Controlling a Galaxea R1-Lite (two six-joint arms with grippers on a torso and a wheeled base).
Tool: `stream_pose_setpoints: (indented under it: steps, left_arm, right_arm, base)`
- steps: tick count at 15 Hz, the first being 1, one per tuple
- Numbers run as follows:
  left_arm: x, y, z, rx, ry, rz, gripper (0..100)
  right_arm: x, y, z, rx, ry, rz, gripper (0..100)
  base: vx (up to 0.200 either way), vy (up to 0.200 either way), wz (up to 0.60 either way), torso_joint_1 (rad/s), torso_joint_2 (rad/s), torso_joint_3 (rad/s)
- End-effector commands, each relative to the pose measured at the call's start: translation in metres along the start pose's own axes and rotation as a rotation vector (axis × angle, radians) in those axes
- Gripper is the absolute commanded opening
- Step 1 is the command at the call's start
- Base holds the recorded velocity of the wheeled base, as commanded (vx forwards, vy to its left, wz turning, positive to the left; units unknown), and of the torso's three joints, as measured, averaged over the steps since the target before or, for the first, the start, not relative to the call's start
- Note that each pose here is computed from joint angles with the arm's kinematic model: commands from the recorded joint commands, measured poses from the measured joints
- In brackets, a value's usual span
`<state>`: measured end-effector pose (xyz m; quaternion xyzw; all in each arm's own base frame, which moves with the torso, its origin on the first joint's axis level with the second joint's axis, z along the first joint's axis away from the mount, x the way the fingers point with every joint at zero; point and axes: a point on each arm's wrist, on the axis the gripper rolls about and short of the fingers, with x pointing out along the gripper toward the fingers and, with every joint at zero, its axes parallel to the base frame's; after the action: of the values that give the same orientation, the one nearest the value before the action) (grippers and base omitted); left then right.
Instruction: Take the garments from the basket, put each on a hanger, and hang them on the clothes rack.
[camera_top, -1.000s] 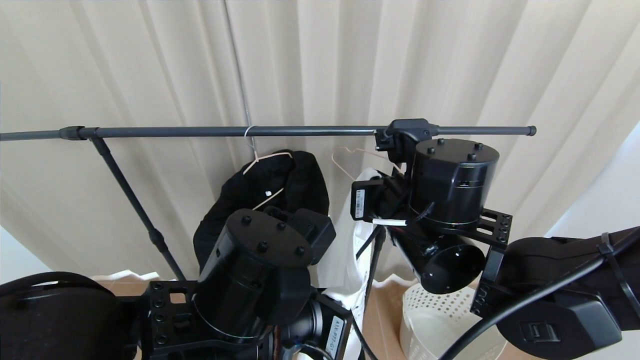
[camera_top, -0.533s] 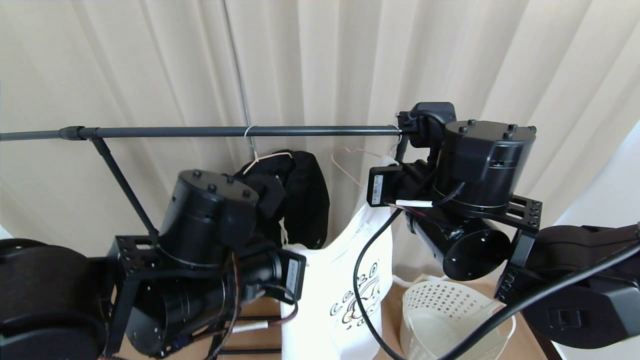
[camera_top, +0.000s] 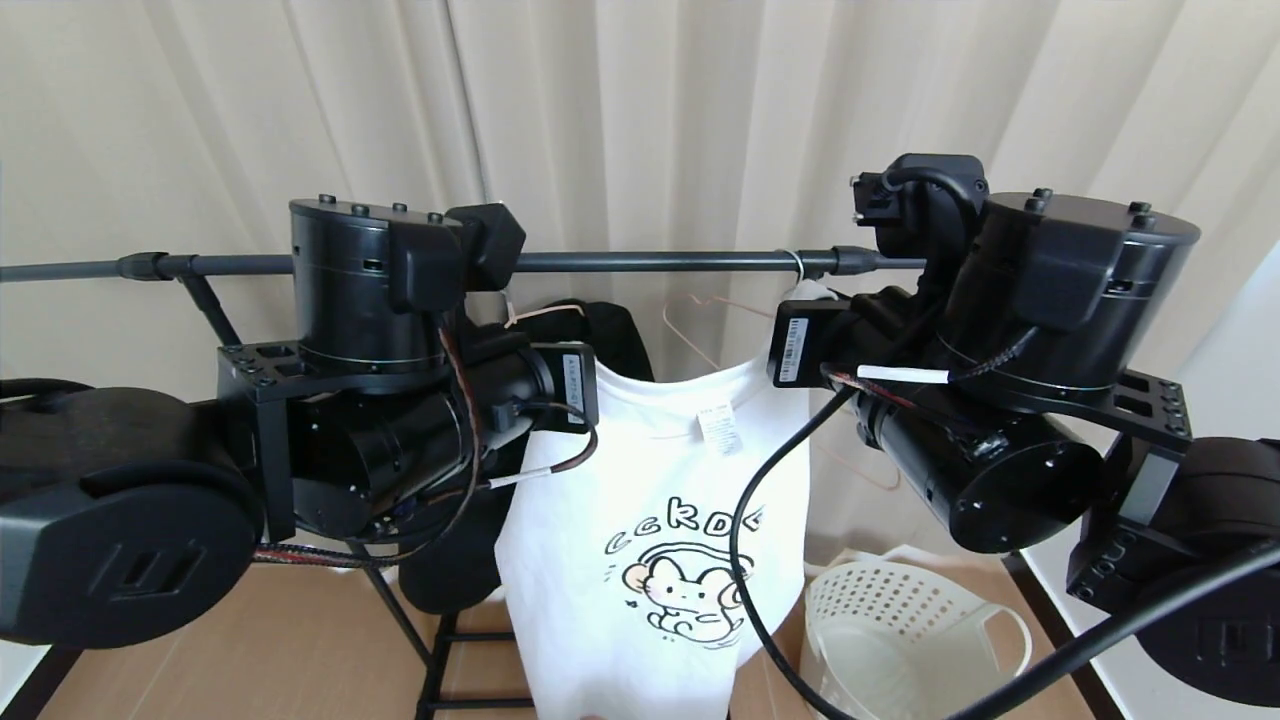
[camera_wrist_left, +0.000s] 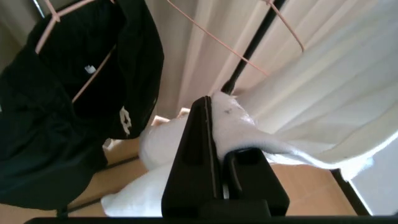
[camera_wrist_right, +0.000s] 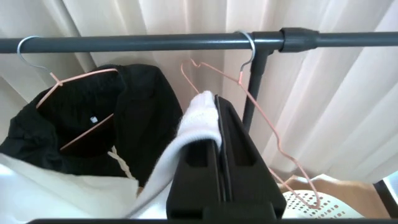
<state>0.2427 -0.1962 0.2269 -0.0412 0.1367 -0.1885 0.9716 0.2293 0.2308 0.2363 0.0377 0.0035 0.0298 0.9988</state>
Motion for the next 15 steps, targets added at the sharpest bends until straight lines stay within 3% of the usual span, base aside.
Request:
stream_pose_setpoints:
  steps: [1,6,11,15]
  left_arm:
    - [0.003,0.002,-0.005,-0.013,-0.006,0.026,0]
    - [0.003,0.001,-0.001,-0.045,-0.115,0.062,0]
    - [0.009,0.001,-0.008,-0.052,-0.106,0.066,0]
    - [0.008,0.000,-0.005,-0.066,-0.146,0.057,0]
  right_arm:
    - [-0.005,-0.004,0.004,0.001,-0.008,0.002,0]
    - [-0.006,-0.007,-0.005,-0.077,0.018,0.007,0]
    - [-0.007,-0.007,-0.007,-0.087,0.020,0.002,0]
    - [-0.008,-0.008,-0.010,-0.098,0.029,0.002,0]
  base:
    - [0.000,0.000,0.00,0.000,0.00,0.000]
    - [0.000,0.000,0.00,0.000,0.00,0.000]
    - [0.000,0.000,0.00,0.000,0.00,0.000]
    - [0.000,0.000,0.00,0.000,0.00,0.000]
